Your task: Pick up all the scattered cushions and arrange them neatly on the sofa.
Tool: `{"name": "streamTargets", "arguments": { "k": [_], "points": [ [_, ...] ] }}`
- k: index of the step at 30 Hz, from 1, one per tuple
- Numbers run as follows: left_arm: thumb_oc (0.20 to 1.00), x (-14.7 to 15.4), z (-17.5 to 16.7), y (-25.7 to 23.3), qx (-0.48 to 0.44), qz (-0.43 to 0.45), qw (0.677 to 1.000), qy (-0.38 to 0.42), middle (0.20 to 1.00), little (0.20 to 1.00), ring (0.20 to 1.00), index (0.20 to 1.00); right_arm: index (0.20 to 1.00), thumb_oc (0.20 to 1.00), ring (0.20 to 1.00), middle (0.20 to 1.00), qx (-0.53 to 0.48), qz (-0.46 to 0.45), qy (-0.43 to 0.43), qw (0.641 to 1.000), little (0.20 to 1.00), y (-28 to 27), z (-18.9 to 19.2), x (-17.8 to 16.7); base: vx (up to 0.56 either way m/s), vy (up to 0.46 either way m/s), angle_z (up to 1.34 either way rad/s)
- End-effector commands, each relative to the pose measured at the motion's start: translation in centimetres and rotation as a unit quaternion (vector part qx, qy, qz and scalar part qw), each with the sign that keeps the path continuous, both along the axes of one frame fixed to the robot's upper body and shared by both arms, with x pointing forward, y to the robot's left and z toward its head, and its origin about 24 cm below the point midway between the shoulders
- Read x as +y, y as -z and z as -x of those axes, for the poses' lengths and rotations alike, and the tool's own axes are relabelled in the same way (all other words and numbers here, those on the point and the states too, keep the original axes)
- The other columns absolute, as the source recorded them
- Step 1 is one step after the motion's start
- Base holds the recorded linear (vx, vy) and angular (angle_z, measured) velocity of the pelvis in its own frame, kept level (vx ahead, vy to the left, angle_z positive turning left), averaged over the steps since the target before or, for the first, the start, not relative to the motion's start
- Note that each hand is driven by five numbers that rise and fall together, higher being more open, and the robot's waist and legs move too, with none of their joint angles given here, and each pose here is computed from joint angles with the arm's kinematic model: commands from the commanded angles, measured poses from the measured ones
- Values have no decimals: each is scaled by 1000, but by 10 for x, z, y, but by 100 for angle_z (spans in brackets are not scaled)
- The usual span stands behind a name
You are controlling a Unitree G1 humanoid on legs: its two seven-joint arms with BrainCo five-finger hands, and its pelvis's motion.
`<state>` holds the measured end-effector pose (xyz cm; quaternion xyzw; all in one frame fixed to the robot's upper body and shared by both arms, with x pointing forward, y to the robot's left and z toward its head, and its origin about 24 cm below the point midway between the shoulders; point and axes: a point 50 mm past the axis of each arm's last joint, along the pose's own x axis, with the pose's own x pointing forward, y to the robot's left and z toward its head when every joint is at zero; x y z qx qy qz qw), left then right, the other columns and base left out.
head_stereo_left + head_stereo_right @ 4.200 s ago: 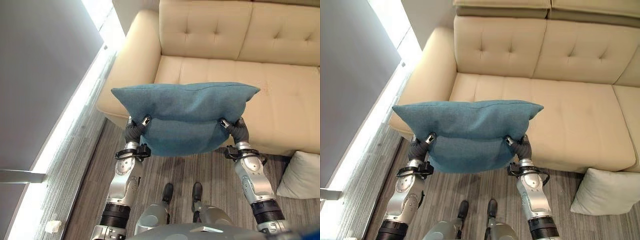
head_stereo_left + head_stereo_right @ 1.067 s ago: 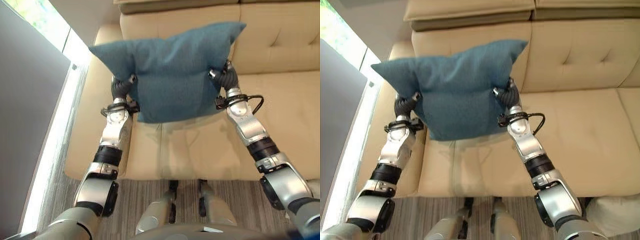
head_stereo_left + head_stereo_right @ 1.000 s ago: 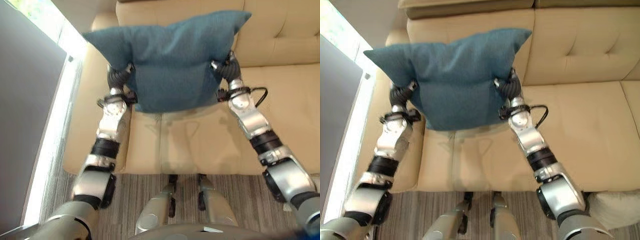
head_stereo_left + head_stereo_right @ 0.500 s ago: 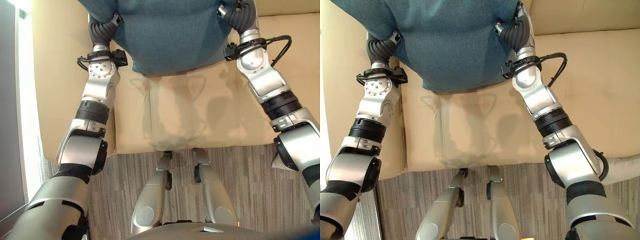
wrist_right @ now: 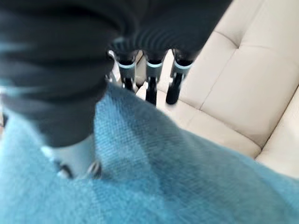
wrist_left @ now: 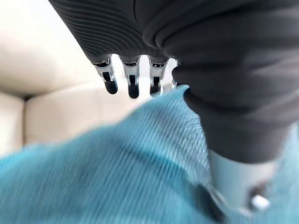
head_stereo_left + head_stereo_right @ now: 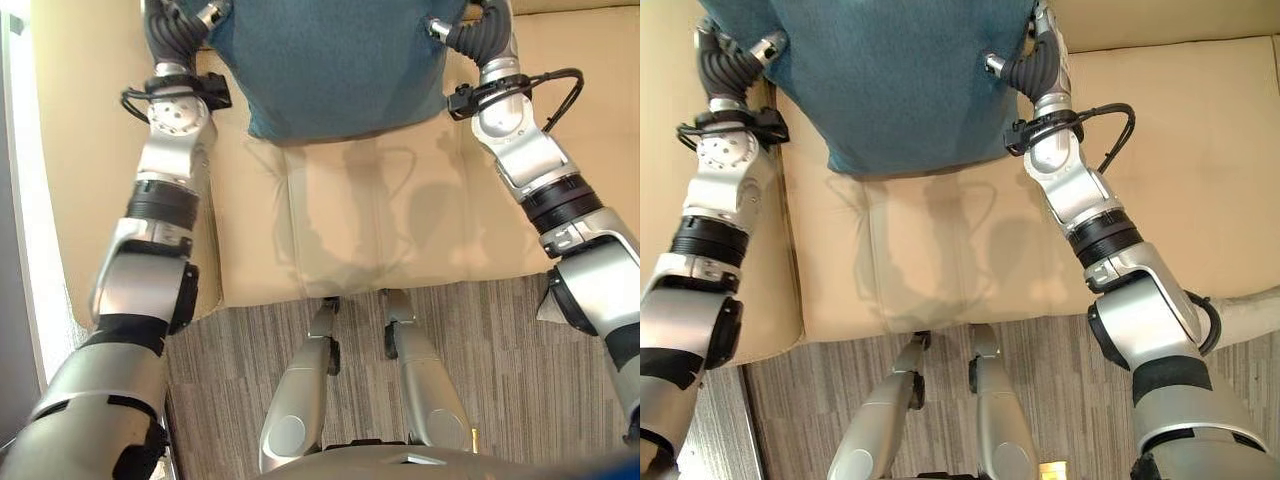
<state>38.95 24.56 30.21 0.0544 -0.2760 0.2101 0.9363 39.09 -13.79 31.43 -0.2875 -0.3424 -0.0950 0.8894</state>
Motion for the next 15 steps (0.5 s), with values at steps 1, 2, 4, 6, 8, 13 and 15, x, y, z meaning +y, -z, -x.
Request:
{"name": "streamTargets", "arguments": {
  "k": [1, 2, 4, 6, 8, 13, 15],
  "points": [
    [1000, 23, 17, -21, -63, 8, 998, -17, 1000, 1000, 1000, 1000, 1000, 1000, 1000, 1000, -107, 6, -9, 994, 1000, -55, 21, -5, 30, -8, -7],
    [1000, 31, 18, -10, -52, 22, 998, -20, 1000, 1000, 1000, 1000, 1000, 1000, 1000, 1000, -108, 3, -6, 994, 1000, -55, 22, -10, 33, -14, -6],
    [1000, 56, 24, 26, -19, 62, 997, -32, 1000, 1000, 1000, 1000, 1000, 1000, 1000, 1000, -99, -3, 23, 995, 1000, -53, 22, -34, 22, -11, -4],
    [1000, 75, 33, 52, 7, 81, 995, -52, 1000, 1000, 1000, 1000, 1000, 1000, 1000, 1000, -88, -2, 44, 995, 1000, -46, 22, -52, 7, 0, -2],
    [1000, 94, 47, 81, 33, 96, 992, -74, 1000, 1000, 1000, 1000, 1000, 1000, 1000, 1000, -73, -10, 70, 995, 1000, -34, 24, -77, 6, -3, 2],
    [1000, 105, 82, 163, 125, 116, 981, -91, 1000, 1000, 1000, 1000, 1000, 1000, 1000, 1000, 15, -45, 99, 994, 1000, 34, 30, -120, 27, -12, 11],
    [1000, 93, 109, 217, 205, 108, 970, -72, 1000, 1000, 1000, 1000, 1000, 1000, 1000, 1000, 97, -58, 96, 989, 1000, 91, 41, -136, 46, -27, 16]
  ]
}}
